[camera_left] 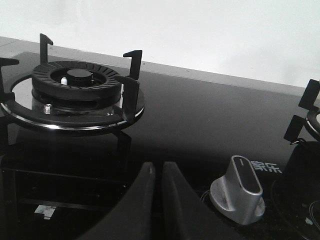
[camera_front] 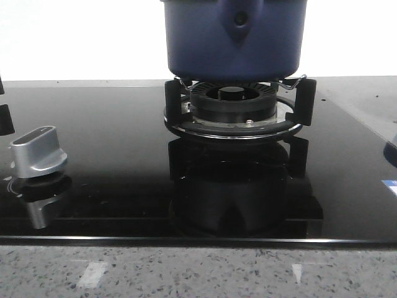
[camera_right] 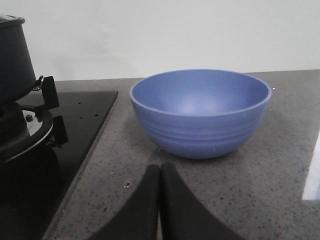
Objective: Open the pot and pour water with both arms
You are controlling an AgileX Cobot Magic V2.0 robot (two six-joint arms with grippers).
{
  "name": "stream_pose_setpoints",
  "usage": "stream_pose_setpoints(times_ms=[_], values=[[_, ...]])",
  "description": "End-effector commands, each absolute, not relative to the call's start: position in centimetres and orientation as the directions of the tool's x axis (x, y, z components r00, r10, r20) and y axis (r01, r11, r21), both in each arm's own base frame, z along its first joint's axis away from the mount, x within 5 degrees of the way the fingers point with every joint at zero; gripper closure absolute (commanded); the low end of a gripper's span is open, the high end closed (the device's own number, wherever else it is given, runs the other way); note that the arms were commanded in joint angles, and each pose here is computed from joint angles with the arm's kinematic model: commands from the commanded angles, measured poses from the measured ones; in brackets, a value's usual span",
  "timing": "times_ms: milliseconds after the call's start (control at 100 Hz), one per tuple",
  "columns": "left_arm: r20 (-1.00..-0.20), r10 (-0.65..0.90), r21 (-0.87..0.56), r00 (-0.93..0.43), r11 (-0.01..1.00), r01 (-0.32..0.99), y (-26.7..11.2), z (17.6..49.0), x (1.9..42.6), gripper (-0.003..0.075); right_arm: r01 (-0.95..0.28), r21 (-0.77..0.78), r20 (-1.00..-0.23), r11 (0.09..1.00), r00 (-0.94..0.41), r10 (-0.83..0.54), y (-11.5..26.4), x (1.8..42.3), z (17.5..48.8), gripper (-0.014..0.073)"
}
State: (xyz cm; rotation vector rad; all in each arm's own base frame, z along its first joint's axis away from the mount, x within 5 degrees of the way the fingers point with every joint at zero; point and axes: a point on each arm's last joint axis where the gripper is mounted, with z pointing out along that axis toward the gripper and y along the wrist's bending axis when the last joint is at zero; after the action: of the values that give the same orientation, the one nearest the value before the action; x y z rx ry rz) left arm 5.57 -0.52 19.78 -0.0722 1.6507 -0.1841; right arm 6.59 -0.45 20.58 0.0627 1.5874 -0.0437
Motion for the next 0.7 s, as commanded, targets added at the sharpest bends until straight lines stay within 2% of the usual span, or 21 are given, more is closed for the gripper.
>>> stream_pose_setpoints(times_ms=[0,320,690], values=[[-0.985,-0.173,-0.174,-0.024,0.982,0.066,-0.4,19.5,5.5,0.0741,0.075,0.002,-0.991,0.997,0.131,-0.008,-0.5,6.0,20.9,0.0647],[-0.985,-0.173,-0.174,-0.024,0.982,0.066,-0.4,19.5,5.5,0.0741,0.075,0.006,-1.0,0.997,0.0,0.006,-0.4,5.6,19.5,0.0647],[-0.985,-0.173,-0.174,-0.024,0.982,0.066,-0.4,19.5,5.5,0.0741,0.075,0.006,-1.0,0.997,-0.003,0.006,-0.4,5.6,19.5,0.0647]])
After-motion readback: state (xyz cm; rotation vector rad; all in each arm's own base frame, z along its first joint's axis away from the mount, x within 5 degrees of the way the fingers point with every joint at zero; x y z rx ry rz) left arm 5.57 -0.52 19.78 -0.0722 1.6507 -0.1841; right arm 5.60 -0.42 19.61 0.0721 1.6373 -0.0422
